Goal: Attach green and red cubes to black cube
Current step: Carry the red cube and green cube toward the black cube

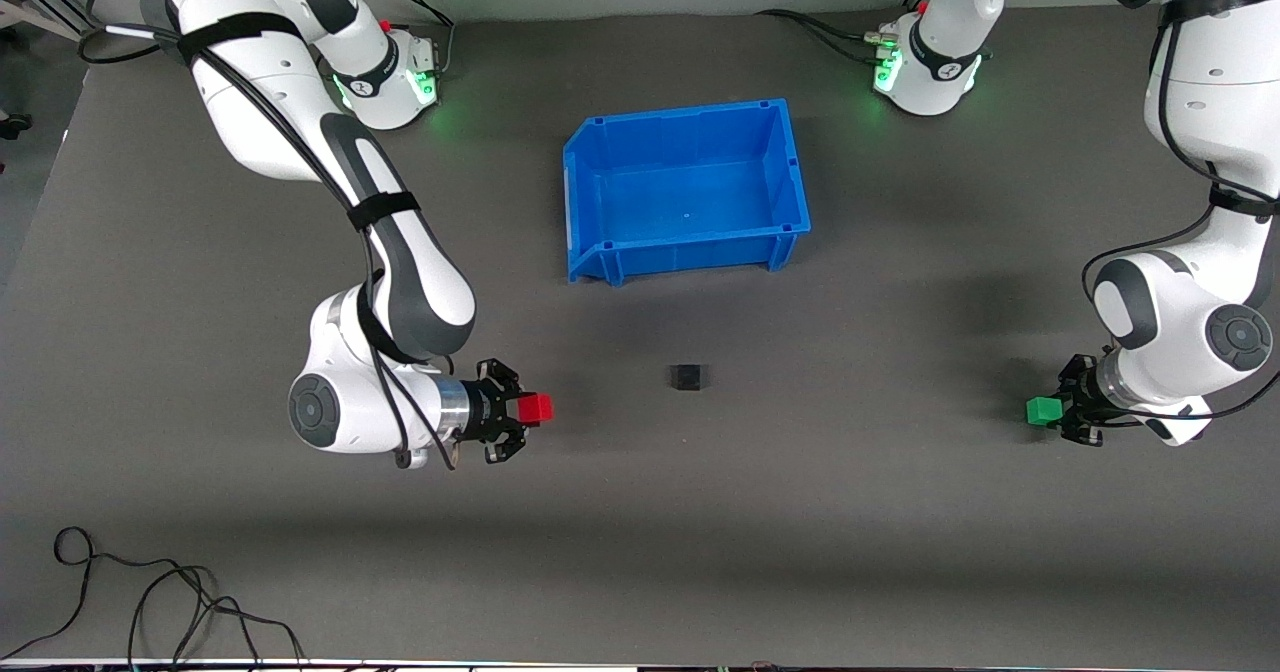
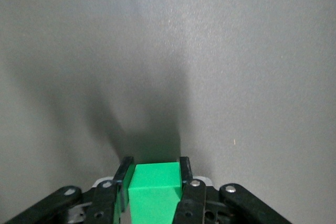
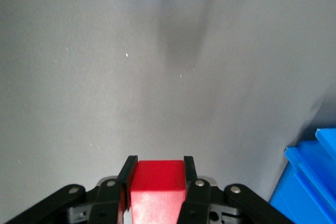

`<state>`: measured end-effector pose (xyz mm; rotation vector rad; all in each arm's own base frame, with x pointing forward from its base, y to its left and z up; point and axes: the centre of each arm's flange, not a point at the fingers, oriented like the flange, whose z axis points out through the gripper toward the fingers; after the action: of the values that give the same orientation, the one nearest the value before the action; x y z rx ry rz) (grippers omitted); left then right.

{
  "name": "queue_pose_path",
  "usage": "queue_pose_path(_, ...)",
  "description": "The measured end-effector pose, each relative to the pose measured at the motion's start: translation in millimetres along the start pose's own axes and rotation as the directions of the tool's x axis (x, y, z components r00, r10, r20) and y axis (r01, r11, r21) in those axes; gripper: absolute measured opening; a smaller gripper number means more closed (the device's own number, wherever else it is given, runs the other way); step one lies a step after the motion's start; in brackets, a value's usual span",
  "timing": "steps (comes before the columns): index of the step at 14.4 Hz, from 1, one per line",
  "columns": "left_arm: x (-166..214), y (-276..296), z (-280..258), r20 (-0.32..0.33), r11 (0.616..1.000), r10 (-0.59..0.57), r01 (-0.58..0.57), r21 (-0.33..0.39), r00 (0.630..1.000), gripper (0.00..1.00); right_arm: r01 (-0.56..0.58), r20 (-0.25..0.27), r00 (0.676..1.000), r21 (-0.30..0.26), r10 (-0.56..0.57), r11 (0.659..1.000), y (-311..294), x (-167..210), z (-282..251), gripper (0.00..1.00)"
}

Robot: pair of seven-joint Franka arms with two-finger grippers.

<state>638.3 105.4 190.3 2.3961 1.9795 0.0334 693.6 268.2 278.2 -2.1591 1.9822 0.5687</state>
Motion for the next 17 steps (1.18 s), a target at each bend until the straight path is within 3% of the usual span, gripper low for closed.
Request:
queue_pose_path(4,-53.2,17.2,-4.6,0.02,0.998,-0.031,0.03,0.048,0.999,0.37,-0.028,-0.021,0.999,-0.083,0.026,0.996,7.0,3.4,-3.0,0.4)
queue_pose_path(8,-126.3,37.4,-19.4,0.027,0.992,-0.071,0.067,0.108,0.997,0.37,-0.03,-0.093,0.995,-0.081,0.022,0.996,9.6,-4.3,-6.5,0.4)
queue_pose_path(12,-195.0,47.5,-25.3,0.017,0.985,-0.113,0.11,0.132,0.993,0.37,-0.026,-0.108,0.994,-0.081,0.017,0.996,9.7,-2.9,-6.4,0.4)
queue_pose_path(15,-244.6,43.4,-22.4,0.005,0.978,-0.124,0.121,0.171,0.992,0.37,-0.016,-0.149,0.989,-0.075,0.005,0.997,8.9,0.8,-5.7,0.4)
queue_pose_path(17,-275.8,42.5,-23.3,-0.001,0.977,-0.13,0.128,0.17,0.992,0.37,-0.049,-0.134,0.99,-0.046,0.043,0.998,6.2,-1.6,-6.9,0.4)
